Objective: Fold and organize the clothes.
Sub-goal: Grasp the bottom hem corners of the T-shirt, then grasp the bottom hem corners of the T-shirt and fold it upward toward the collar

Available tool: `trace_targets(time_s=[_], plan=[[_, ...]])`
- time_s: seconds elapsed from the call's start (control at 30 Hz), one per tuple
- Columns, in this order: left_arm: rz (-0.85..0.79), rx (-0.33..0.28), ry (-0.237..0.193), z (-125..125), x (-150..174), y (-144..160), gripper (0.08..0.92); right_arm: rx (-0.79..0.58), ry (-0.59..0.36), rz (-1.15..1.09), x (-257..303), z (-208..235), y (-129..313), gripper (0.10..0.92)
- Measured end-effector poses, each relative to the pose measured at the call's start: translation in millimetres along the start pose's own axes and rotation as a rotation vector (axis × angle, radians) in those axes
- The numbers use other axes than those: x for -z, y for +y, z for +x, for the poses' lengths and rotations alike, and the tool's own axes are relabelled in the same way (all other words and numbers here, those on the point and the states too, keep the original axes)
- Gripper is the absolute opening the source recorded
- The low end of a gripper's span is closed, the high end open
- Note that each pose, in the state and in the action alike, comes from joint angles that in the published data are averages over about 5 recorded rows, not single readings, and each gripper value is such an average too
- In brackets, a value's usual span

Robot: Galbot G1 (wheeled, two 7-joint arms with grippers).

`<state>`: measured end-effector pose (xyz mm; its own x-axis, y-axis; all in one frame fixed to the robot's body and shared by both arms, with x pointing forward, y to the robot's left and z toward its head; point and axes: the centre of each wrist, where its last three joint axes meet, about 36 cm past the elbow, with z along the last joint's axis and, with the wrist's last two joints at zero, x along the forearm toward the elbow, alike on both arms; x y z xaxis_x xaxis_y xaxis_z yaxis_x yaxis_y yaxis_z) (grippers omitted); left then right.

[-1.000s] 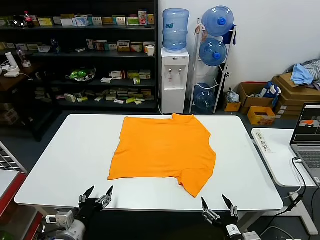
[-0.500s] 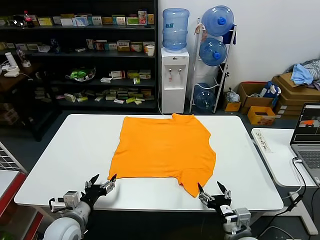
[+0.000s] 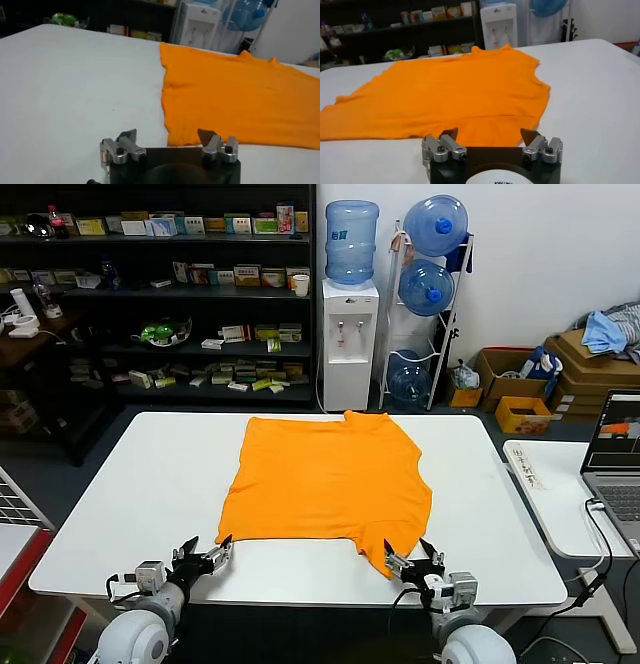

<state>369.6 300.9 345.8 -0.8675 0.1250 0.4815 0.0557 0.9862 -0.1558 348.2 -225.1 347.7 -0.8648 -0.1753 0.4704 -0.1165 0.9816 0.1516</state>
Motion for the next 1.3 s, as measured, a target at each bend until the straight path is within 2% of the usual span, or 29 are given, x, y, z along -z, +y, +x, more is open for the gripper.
trace_targets(time_s=[0.17, 0.27, 0.8, 0.9, 1.07, 1.3], plan=[[0.000, -0.001, -0.004, -2, 1, -1, 0.822, 0.001, 0.015, 0.006, -4, -3, 1, 0.689], [0.000, -0.005, -0.006, -3, 1, -3, 0.786, -0.002, 0.024, 0.011, -6, -4, 0, 0.602], [-0.021, -0.012, -0.002, -7, -12, -11, 0.332, -0.009, 0.026, 0.024, -9, 1, -2, 0.153], [-0.023, -0.013, -0.006, -7, -12, -13, 0.246, -0.011, 0.016, 0.029, -8, 4, -3, 0.124], [-0.024, -0.015, -0.014, -6, -12, -14, 0.114, -0.012, -0.006, 0.036, -5, 13, -4, 0.124], [-0.007, -0.008, -0.020, 7, -5, -14, 0.092, -0.019, -0.019, 0.054, -5, 44, -10, 0.124]])
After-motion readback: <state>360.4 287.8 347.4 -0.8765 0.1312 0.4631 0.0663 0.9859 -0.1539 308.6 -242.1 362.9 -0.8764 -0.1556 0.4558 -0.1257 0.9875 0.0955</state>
